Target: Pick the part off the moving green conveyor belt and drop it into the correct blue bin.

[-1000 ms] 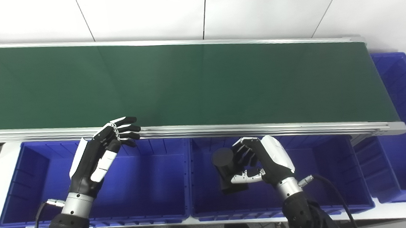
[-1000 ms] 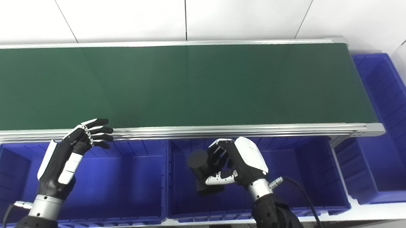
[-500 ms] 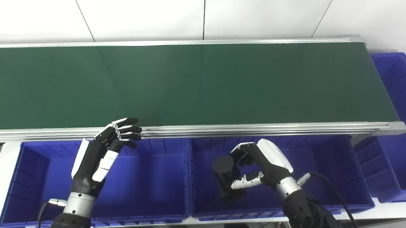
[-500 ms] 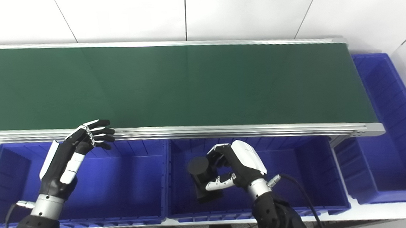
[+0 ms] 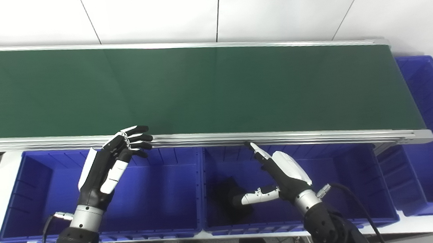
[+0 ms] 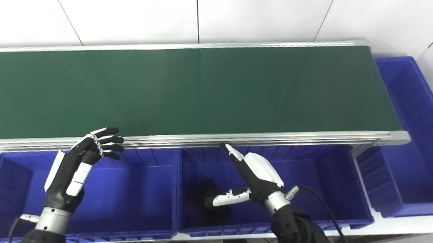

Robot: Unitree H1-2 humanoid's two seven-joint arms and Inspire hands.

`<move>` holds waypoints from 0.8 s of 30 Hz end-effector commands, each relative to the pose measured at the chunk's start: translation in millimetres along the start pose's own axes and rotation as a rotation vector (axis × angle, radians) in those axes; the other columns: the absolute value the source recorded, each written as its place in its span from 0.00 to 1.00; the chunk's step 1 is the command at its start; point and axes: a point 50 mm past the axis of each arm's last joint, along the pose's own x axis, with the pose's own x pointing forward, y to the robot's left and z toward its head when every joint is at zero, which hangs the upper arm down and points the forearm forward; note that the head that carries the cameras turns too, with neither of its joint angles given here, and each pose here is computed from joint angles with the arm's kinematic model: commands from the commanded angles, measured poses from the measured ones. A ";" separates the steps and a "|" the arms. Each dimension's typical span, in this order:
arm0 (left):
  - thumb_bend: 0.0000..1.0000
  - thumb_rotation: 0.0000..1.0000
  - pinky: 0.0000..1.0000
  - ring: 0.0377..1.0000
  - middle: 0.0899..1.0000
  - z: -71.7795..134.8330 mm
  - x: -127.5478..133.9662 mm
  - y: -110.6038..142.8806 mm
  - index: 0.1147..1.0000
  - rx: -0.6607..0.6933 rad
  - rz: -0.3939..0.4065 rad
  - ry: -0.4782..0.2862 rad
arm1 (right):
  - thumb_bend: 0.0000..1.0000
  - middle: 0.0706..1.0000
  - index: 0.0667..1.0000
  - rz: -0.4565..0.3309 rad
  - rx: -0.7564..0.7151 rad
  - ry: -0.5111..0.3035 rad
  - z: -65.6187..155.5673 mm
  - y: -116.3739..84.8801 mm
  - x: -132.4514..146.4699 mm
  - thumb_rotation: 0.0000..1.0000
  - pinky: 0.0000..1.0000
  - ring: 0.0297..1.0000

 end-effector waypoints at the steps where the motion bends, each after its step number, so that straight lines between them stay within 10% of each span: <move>1: 0.69 0.89 0.54 0.61 0.66 7.5 3.5 2.5 0.72 0.011 0.000 -0.057 | 0.91 0.95 1.00 -0.050 0.014 -0.046 9.3 -8.2 0.2 0.47 0.73 0.87; 24: 0.70 0.87 0.54 0.61 0.65 0.2 6.0 -3.4 0.71 0.055 -0.027 -0.051 | 0.82 0.79 0.84 -0.217 0.359 -0.367 44.9 -7.3 -26.3 0.54 0.66 0.75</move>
